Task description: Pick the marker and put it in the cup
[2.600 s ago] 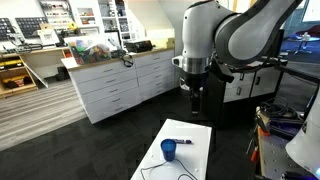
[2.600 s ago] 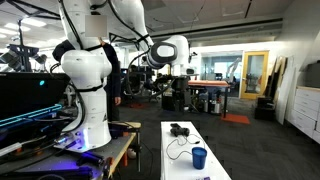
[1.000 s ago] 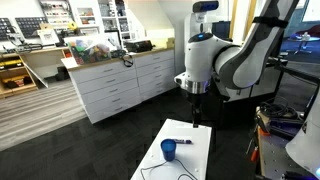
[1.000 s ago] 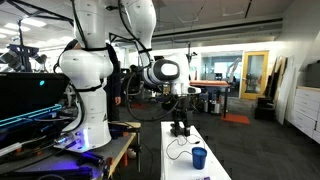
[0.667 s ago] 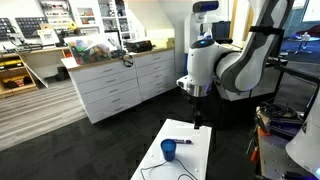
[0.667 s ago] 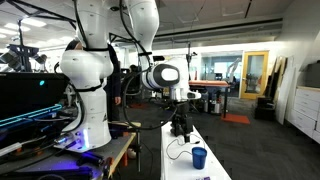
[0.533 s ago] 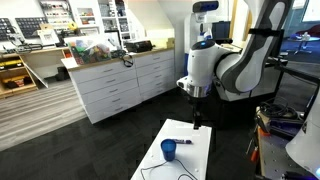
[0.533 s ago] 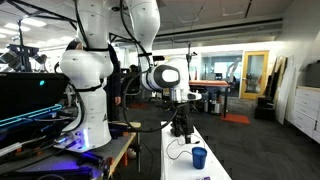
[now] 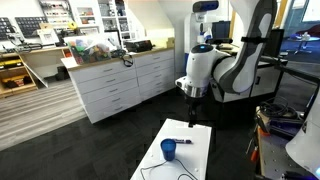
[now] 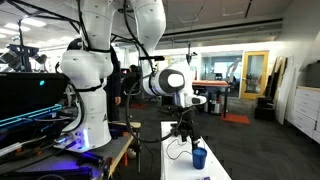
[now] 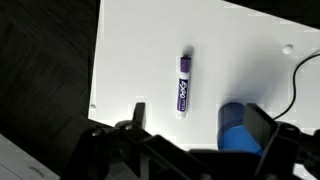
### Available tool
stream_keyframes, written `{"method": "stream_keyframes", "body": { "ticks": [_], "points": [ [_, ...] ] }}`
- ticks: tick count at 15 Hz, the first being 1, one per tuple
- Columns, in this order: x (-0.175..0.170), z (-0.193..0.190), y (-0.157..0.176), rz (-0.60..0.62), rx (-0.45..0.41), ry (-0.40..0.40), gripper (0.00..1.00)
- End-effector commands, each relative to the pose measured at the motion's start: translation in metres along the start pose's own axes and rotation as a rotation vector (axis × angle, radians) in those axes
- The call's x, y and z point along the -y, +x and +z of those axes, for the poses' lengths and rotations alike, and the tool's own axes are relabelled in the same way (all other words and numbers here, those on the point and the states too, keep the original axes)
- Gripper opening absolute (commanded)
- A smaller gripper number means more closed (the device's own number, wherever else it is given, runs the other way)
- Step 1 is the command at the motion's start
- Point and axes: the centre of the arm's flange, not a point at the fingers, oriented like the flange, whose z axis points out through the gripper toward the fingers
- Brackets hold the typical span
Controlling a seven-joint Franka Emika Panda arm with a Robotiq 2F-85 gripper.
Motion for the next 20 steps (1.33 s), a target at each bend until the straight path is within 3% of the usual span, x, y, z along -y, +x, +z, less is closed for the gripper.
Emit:
{"method": "stream_keyframes", "body": {
  "ticks": [1,20],
  "points": [
    [0.002,0.031,0.004,0.03,-0.015,-0.001,1.0],
    [0.01,0.114,0.003,-0.008,0.009,0.053,1.0]
  ]
}}
